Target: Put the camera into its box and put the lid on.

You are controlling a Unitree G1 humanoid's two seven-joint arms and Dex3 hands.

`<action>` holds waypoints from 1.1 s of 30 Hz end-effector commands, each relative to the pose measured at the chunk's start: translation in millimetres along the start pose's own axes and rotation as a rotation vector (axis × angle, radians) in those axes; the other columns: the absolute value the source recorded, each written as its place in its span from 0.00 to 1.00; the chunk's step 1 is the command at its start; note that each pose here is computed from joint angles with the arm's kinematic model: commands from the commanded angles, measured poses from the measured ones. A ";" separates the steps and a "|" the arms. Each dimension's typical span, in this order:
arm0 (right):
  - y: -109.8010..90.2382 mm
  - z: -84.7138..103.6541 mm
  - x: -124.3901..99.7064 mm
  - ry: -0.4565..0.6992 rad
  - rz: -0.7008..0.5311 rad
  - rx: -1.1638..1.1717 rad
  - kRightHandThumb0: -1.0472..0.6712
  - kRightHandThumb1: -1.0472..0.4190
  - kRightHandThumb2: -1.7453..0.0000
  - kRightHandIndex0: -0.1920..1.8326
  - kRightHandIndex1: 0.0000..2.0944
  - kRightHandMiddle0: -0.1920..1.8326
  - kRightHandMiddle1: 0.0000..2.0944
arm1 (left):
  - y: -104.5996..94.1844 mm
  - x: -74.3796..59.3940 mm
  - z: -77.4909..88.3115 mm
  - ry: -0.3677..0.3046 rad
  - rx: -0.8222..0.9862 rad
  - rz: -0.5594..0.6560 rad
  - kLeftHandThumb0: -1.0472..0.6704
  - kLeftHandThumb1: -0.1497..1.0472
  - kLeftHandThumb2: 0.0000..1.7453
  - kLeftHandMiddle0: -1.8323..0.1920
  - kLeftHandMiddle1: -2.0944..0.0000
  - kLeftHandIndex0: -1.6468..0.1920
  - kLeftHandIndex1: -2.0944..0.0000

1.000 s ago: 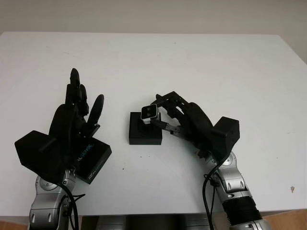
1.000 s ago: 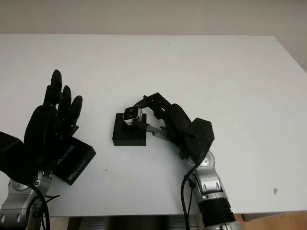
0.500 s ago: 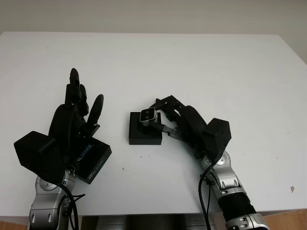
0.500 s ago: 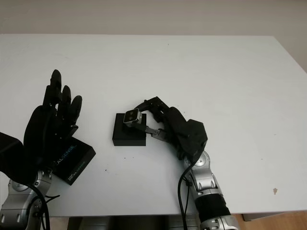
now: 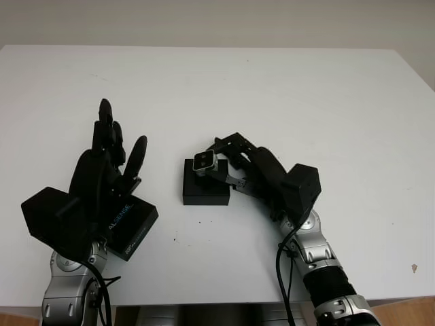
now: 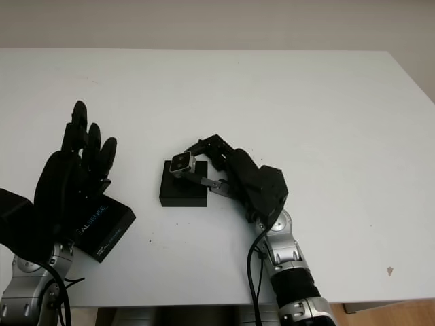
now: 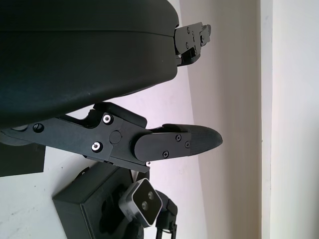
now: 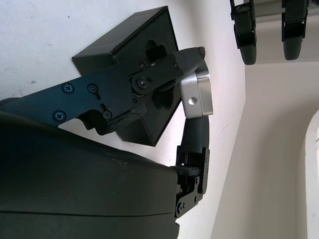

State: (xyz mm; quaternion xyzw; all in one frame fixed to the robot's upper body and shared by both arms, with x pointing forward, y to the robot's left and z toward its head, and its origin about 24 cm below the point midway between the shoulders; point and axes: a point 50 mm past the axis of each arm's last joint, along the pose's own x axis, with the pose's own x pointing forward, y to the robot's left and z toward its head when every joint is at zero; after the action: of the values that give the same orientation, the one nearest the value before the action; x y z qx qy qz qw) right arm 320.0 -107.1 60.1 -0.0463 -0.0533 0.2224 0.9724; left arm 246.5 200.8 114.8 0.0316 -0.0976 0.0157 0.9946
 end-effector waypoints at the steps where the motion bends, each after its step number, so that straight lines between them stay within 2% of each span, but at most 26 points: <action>1: 1.2 6.0 3.5 -0.028 0.008 -0.002 0.34 0.00 0.96 0.20 0.03 0.25 0.79 | -0.6 -0.7 0.7 -0.010 0.004 -0.003 0.30 1.00 0.24 1.00 1.00 1.00 1.00; 33: 2.0 -1.1 1.7 0.016 0.062 -0.030 0.34 0.00 0.97 0.20 0.03 0.26 0.80 | -2.1 -1.3 1.3 -0.002 -0.001 -0.006 0.30 1.00 0.24 1.00 1.00 1.00 1.00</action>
State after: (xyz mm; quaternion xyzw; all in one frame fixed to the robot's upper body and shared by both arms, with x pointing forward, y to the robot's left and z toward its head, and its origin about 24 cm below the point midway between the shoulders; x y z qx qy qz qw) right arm 320.1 -104.7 59.0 -0.0563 -0.0473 0.2501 0.9654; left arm 246.7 200.1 113.6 0.0310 -0.0932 0.0156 0.9950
